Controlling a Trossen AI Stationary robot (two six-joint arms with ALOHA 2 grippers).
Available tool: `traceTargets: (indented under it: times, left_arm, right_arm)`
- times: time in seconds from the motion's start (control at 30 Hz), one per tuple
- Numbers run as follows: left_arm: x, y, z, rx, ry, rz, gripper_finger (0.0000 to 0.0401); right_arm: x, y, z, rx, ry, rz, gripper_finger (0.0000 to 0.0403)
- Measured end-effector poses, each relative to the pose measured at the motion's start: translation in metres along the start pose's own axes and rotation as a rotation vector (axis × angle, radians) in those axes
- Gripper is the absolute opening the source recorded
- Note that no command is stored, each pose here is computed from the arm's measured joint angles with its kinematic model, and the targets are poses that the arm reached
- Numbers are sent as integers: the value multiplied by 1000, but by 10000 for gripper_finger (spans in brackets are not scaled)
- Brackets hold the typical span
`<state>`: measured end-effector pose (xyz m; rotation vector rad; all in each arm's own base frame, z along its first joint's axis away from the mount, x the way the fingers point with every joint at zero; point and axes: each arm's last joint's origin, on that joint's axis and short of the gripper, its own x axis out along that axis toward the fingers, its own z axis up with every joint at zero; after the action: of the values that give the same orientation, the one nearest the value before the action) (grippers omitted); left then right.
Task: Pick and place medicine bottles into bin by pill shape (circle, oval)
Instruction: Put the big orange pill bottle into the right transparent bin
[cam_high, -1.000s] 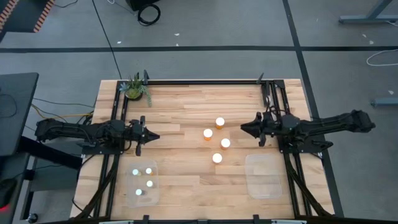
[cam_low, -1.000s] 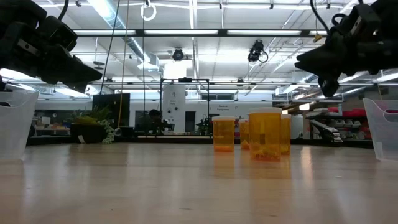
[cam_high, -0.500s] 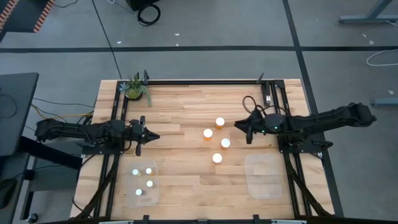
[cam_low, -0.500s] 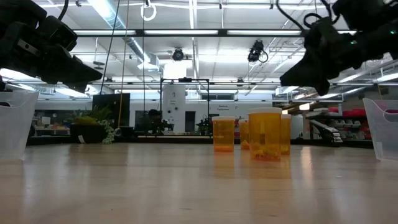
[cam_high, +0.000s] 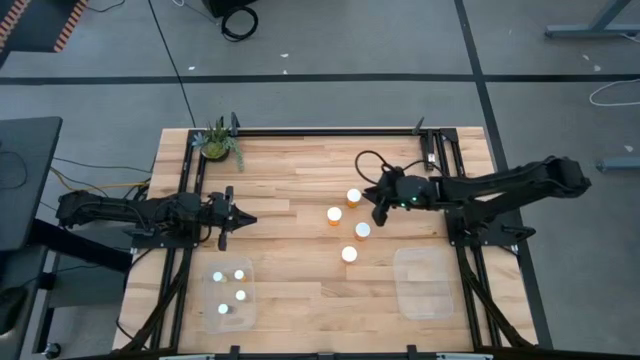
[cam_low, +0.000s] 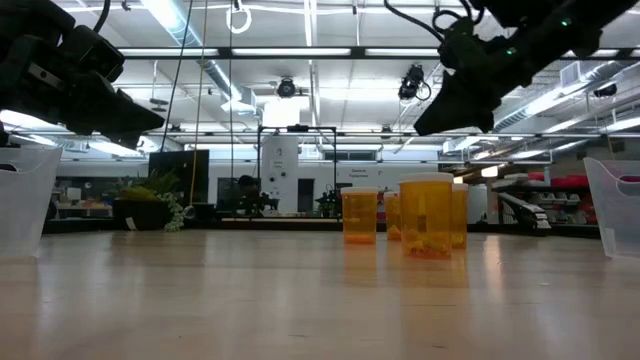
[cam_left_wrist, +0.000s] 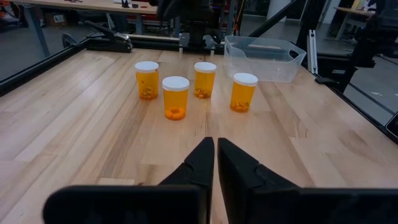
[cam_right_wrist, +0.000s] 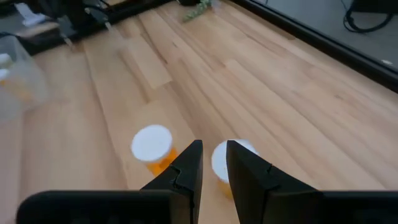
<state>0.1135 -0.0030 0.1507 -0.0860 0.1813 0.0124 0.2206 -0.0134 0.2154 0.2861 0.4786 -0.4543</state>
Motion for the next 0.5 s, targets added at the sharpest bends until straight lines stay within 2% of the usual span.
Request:
traceTargets:
  times: [0.27, 0.5]
  left_arm:
    - [0, 0, 0, 0, 0, 0, 32]
    - [0, 0, 0, 0, 0, 0, 23]
  right_arm:
    - [19, 2, 16, -33, 114, -85, 88]
    - [37, 3, 28, -38, 213, -103, 155]
